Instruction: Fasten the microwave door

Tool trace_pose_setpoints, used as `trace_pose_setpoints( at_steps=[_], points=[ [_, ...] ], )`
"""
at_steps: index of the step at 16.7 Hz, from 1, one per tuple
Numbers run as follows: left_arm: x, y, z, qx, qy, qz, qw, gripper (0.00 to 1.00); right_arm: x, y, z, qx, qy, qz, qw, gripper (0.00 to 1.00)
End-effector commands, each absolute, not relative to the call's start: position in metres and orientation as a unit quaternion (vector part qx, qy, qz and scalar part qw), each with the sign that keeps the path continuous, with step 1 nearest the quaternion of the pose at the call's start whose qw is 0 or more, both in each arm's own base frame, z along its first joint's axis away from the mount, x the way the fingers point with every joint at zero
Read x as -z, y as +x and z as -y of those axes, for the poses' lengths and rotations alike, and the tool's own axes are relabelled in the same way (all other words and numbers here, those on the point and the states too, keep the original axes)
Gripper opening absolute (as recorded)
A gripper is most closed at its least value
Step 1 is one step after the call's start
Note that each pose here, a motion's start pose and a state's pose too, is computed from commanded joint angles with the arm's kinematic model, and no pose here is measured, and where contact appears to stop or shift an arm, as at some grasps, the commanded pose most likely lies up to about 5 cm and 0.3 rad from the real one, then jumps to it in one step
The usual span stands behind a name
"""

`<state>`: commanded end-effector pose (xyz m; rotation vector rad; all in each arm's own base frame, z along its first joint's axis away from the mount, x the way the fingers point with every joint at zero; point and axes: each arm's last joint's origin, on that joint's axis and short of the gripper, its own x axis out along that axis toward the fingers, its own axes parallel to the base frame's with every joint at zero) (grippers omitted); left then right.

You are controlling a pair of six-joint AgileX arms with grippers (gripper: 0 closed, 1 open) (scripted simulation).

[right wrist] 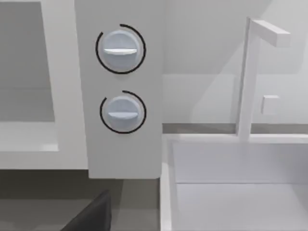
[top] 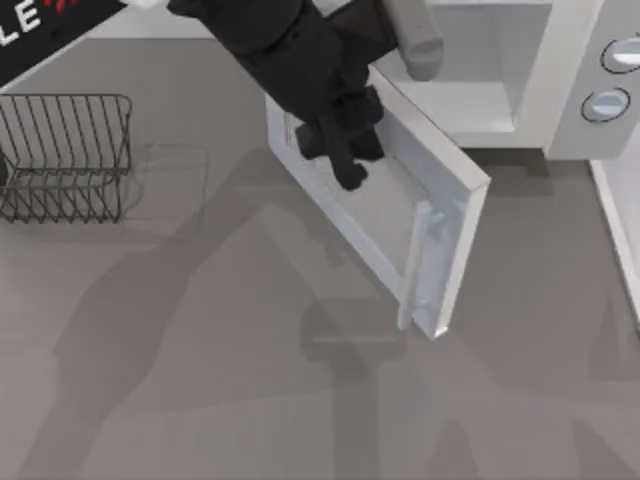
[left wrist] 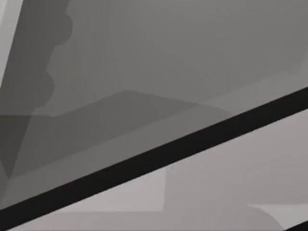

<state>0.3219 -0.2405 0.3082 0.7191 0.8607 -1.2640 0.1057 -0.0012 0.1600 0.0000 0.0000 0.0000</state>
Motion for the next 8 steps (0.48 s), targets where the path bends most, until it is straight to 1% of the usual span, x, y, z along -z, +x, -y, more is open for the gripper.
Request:
trace_pose_setpoints(
  at_steps=[8],
  points=[
    [-0.3088, 0.3218, 0.2496, 0.558, 0.317, -0.381, 0.666, 0.0, -0.16, 0.1057, 0.0012, 0.0, 0.0, 0.0, 1.0, 1.0]
  ],
)
